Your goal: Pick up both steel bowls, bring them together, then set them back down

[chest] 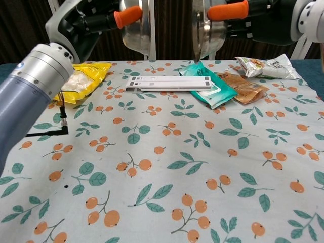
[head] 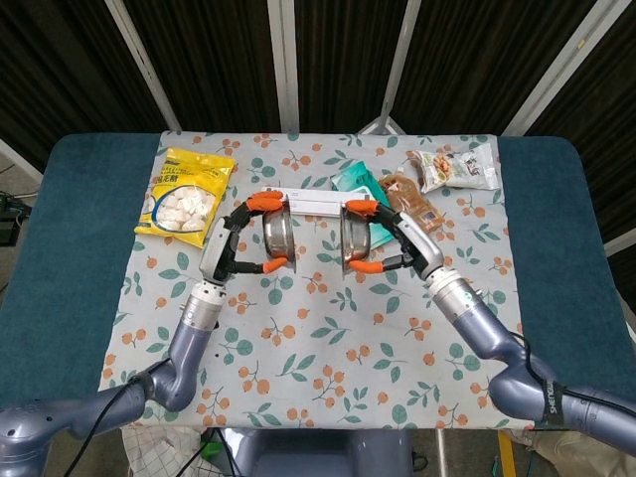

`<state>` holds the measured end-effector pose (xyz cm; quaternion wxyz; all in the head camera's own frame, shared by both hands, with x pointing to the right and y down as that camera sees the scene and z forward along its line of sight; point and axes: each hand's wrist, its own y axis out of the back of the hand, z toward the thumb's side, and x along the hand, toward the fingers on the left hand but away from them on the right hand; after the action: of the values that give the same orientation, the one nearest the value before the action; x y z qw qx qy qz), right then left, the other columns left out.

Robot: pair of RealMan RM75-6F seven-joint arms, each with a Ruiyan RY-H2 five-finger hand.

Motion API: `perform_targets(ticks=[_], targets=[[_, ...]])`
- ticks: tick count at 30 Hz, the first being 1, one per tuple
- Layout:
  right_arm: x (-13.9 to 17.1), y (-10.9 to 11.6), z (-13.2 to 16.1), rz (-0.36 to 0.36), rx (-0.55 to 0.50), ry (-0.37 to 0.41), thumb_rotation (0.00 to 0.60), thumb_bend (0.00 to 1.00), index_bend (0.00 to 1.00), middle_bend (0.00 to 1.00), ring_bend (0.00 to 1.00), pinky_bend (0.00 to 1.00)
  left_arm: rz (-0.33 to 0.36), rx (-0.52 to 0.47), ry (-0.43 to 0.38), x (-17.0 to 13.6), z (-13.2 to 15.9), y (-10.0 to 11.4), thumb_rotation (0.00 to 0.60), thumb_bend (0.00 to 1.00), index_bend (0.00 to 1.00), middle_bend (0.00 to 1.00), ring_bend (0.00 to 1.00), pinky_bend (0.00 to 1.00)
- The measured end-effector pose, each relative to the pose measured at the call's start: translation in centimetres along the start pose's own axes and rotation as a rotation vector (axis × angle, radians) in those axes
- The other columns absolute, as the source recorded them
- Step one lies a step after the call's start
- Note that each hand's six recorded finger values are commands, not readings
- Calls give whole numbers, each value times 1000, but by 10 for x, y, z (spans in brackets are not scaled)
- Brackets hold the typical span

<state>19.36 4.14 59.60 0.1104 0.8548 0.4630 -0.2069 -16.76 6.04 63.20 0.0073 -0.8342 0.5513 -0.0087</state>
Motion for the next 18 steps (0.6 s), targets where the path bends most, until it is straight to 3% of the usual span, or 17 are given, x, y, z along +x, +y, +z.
perform_targets(ticks=[6, 9, 18], targets=[[5, 26, -8, -36, 193, -16, 600, 129, 418, 328, 377, 87, -25, 208, 41, 0, 4, 24, 600, 7, 417, 283, 174, 408], [8, 38, -13, -53, 341, -30, 600, 132, 422, 328, 377, 87, -37, 340, 90, -2, 5, 37, 600, 10, 398, 308, 180, 417], [14, 58, -42, -71, 794, -113, 600, 133, 422, 328, 377, 87, -8, 662, 382, -16, -6, 75, 600, 11, 411, 312, 183, 417]])
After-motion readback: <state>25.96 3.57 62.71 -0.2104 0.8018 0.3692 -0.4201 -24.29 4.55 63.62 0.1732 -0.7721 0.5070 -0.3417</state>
